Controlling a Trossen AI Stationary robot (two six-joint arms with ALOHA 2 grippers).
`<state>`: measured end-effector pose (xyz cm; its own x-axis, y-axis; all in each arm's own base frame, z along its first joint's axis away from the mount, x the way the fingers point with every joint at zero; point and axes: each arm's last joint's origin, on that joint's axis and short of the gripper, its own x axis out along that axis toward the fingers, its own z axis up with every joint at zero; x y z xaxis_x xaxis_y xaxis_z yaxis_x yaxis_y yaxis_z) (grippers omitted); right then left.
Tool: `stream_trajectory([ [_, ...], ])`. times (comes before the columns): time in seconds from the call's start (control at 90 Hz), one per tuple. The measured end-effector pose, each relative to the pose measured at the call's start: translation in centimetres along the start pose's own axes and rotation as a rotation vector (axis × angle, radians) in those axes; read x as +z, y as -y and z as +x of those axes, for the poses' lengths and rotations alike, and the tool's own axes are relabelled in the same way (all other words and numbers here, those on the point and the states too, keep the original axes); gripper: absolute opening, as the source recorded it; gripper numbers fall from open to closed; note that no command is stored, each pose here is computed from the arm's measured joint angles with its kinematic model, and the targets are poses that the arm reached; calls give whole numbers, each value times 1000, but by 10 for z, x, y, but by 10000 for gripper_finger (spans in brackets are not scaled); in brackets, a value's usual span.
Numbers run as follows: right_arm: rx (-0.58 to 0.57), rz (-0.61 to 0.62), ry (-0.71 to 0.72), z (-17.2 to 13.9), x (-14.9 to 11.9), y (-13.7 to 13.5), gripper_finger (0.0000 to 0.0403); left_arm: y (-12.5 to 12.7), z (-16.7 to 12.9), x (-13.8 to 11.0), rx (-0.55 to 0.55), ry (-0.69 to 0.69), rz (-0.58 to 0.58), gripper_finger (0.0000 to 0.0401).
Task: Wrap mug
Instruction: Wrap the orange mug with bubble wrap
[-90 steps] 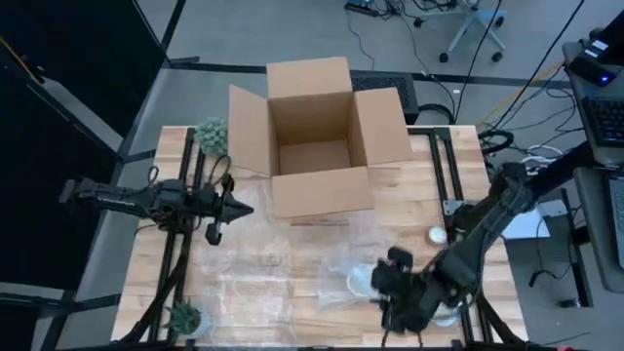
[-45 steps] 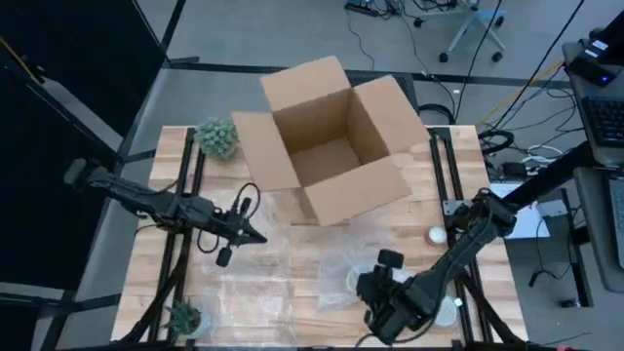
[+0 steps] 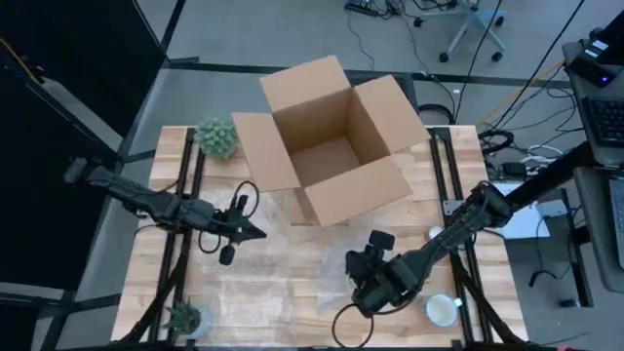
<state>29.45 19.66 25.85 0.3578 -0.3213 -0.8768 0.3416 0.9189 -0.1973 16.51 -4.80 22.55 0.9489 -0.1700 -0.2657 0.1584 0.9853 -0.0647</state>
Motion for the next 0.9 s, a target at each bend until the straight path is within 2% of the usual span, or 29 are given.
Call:
stream_trajectory([
  [0.156,7,-25,22,-7,-8,-6,175,4,-15,34,-26,145,-3,0],
  [0.278,-3,-12,39,-7,-8,-6,176,15,-19,56,-81,200,37,0],
  [0.433,-13,-13,55,-8,-9,-7,176,38,-7,58,-167,138,71,0],
  [0.589,-20,-17,58,-8,-9,-6,176,65,16,41,-201,21,122,0],
  [0.656,-25,-18,55,-8,-9,-6,176,75,29,30,-161,-18,147,0],
  [0.756,-24,-17,56,-8,-9,-6,176,83,56,16,-2,2,154,0],
  [0.833,-22,-7,59,-8,-9,-6,176,81,81,8,148,62,155,0],
  [0.9,-23,11,61,-8,-9,-6,176,73,102,-1,218,94,162,0],
])
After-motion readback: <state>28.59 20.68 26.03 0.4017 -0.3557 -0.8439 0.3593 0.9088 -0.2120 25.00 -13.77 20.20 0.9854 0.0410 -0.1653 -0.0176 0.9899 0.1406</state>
